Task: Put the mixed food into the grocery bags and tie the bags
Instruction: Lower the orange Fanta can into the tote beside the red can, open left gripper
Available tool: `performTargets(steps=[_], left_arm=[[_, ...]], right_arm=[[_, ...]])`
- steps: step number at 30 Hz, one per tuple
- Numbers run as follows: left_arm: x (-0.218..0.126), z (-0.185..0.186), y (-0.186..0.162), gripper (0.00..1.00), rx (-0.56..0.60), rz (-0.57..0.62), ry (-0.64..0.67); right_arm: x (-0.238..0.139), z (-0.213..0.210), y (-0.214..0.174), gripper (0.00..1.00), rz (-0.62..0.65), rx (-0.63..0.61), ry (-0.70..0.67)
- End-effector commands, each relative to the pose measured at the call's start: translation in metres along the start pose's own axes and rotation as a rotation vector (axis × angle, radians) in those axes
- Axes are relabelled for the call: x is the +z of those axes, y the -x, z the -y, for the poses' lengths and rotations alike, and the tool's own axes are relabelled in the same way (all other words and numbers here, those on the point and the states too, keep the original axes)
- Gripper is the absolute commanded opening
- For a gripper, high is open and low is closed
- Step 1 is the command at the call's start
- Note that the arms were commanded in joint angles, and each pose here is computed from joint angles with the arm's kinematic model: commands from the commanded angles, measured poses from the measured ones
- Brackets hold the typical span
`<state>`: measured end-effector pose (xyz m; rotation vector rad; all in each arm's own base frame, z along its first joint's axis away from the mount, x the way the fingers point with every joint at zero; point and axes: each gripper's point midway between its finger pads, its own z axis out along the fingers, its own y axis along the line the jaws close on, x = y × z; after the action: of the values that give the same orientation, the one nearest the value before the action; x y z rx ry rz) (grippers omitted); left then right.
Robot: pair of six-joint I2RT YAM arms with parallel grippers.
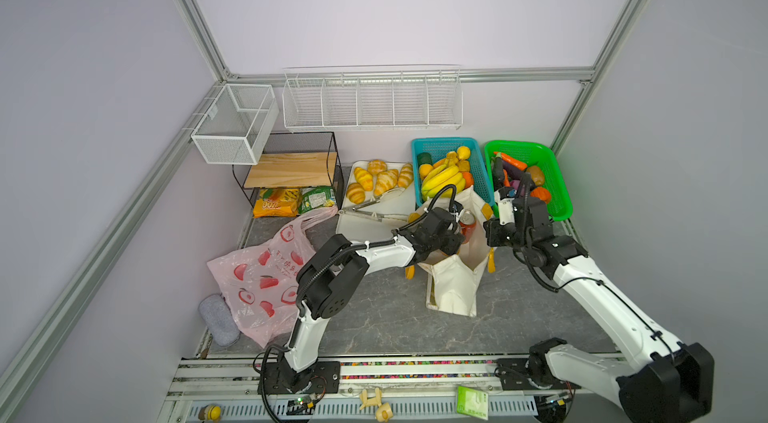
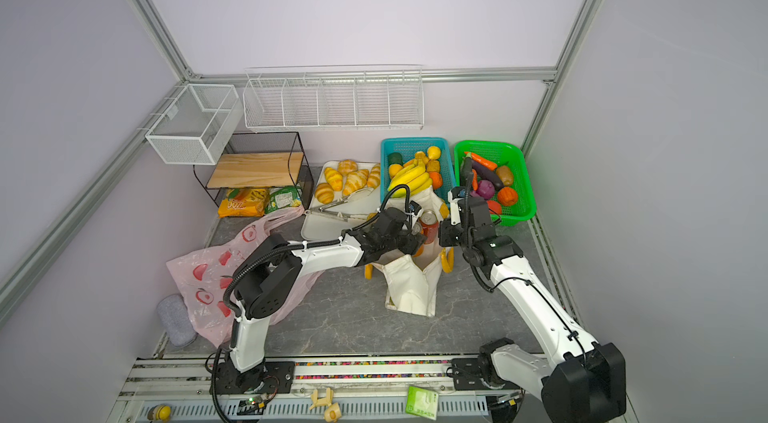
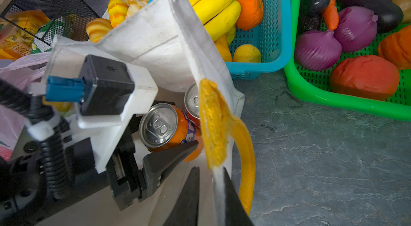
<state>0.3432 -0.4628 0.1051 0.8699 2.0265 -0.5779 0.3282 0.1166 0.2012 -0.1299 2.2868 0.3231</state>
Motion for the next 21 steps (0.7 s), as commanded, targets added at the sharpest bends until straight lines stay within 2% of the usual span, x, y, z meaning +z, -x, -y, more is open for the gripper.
performTargets(steps=[1, 8, 15, 21], left_arm=[[-0.002, -0.001, 0.031, 0.64, -0.006, 0.123, -0.011], [-0.016, 0.002, 0.041, 0.81, 0.013, 0.134, -0.022], [-0.034, 0.005, 0.054, 0.86, 0.014, 0.151, -0.038], [-0.067, 0.007, 0.075, 0.88, 0.041, 0.178, -0.039]], right_arm=[[0.003, 0.005, -0.009, 0.19, -0.016, -0.011, -0.011], [0.003, 0.005, -0.009, 0.19, -0.016, -0.011, -0.014], [0.004, 0.006, -0.009, 0.19, -0.019, -0.011, -0.016], [0.004, 0.007, -0.009, 0.19, -0.018, -0.011, -0.024]])
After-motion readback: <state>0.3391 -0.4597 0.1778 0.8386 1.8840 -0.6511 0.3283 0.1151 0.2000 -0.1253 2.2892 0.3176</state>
